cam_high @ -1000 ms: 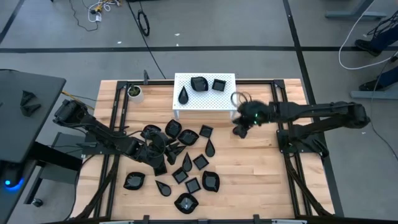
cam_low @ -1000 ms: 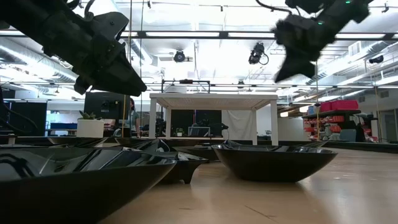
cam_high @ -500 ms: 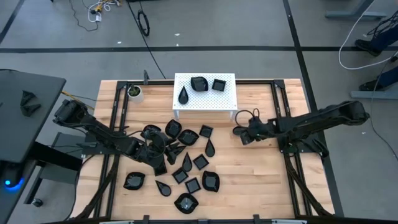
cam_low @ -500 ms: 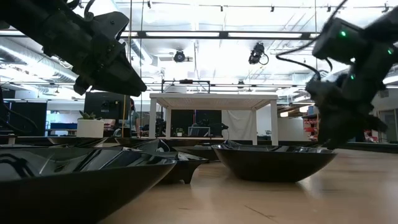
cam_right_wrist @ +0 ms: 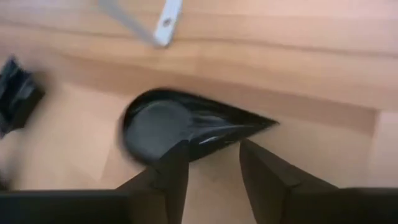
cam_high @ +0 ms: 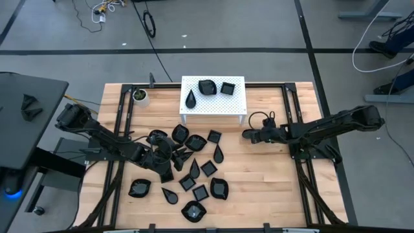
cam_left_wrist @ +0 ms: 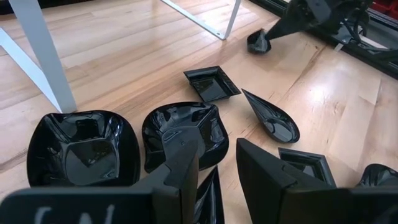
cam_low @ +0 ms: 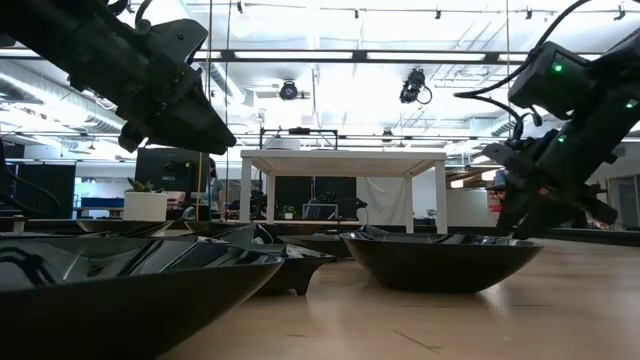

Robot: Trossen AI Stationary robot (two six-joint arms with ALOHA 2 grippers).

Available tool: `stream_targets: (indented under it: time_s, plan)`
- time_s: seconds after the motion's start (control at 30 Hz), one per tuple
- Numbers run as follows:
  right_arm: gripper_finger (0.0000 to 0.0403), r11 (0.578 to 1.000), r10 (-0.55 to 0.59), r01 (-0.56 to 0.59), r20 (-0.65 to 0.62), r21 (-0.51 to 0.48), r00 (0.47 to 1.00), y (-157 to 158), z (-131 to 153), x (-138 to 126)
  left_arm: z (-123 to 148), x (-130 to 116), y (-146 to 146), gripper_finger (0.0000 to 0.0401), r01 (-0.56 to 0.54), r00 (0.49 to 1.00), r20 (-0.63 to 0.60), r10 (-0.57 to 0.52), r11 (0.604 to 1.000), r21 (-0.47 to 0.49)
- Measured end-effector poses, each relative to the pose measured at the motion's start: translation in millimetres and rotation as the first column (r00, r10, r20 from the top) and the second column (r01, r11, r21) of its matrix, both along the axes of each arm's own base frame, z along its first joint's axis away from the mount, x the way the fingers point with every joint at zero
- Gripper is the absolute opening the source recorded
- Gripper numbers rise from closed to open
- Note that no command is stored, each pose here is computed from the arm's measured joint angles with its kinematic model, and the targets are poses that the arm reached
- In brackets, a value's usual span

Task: Pick & Place Mini shaped plates
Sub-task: Stack the black drop-shaped plate on top of the other black drop-shaped plate on the shelf

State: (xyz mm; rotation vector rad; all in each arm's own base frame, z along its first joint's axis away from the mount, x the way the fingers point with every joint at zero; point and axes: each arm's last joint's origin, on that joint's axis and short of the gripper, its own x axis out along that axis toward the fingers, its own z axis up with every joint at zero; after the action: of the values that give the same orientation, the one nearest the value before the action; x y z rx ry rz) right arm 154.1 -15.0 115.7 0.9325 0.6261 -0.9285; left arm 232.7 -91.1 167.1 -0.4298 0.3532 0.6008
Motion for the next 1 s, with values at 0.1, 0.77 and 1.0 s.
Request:
stream_targets:
  time_s: [0.1, 0.77, 1.0]
  plan:
    - [0.0121, 1.000, -0.015, 0.015, -0.001, -0.016, 1.000, -5, 1, 0, 0, 0, 0, 0.0115, 0.000, 1.000, 0.000, 0.000, 1.000, 0.000]
    - [0.0009, 0.988, 0.139, -0.139, -0.003, -0.072, 0.990, -14, 5, 6, 0, 0, 0, 0.0115, -0.001, 1.000, 0.001, 0.001, 1.000, -0.002]
    - [0.0004, 0.952, 0.303, -0.307, 0.115, 0.016, 0.946, 12, 14, 18, 1, 1, 0, 0.0115, -0.001, 1.000, 0.015, 0.001, 1.000, -0.008]
